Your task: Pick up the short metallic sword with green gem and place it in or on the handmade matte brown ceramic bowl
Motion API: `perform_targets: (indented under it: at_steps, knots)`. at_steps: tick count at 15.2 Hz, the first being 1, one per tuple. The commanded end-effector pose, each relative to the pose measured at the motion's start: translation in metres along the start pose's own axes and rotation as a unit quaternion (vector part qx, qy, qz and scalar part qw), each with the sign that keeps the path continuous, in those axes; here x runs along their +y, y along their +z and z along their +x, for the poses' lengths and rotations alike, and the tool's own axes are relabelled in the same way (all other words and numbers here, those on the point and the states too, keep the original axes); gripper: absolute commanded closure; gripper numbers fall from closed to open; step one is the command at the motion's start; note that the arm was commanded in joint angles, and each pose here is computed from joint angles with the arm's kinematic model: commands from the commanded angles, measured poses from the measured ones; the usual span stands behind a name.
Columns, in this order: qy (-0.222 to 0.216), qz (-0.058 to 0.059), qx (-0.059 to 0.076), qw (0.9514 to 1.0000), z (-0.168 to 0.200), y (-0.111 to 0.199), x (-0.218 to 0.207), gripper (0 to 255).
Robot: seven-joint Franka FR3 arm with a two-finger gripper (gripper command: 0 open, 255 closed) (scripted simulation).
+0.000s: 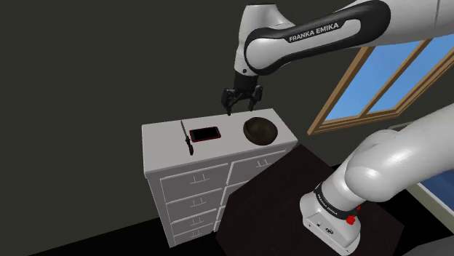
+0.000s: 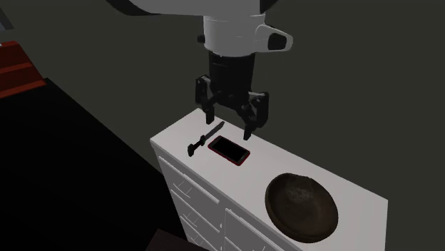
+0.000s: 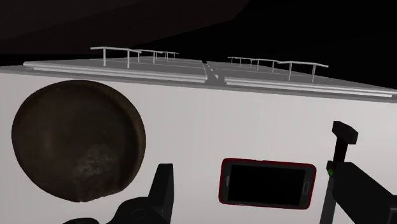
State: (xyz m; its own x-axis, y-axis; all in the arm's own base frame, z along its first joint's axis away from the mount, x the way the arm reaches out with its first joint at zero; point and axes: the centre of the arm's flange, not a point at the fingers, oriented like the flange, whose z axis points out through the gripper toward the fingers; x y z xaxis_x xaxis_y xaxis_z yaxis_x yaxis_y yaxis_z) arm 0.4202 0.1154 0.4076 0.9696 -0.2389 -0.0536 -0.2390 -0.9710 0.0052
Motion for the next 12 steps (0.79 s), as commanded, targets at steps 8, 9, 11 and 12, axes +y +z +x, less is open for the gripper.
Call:
perform_targets:
  at_steps: [8,9,11,12]
  knots:
    - [0.031,0.018,0.001,0.9993,0.05,0.079,-0.072,0]
    - [0.035,0.02,0.001,0.9992,0.055,0.088,-0.08,0]
    - [0.042,0.024,0.001,0.9988,0.067,0.105,-0.096,0]
    - [0.045,0.026,0.001,0.9986,0.073,0.113,-0.104,0]
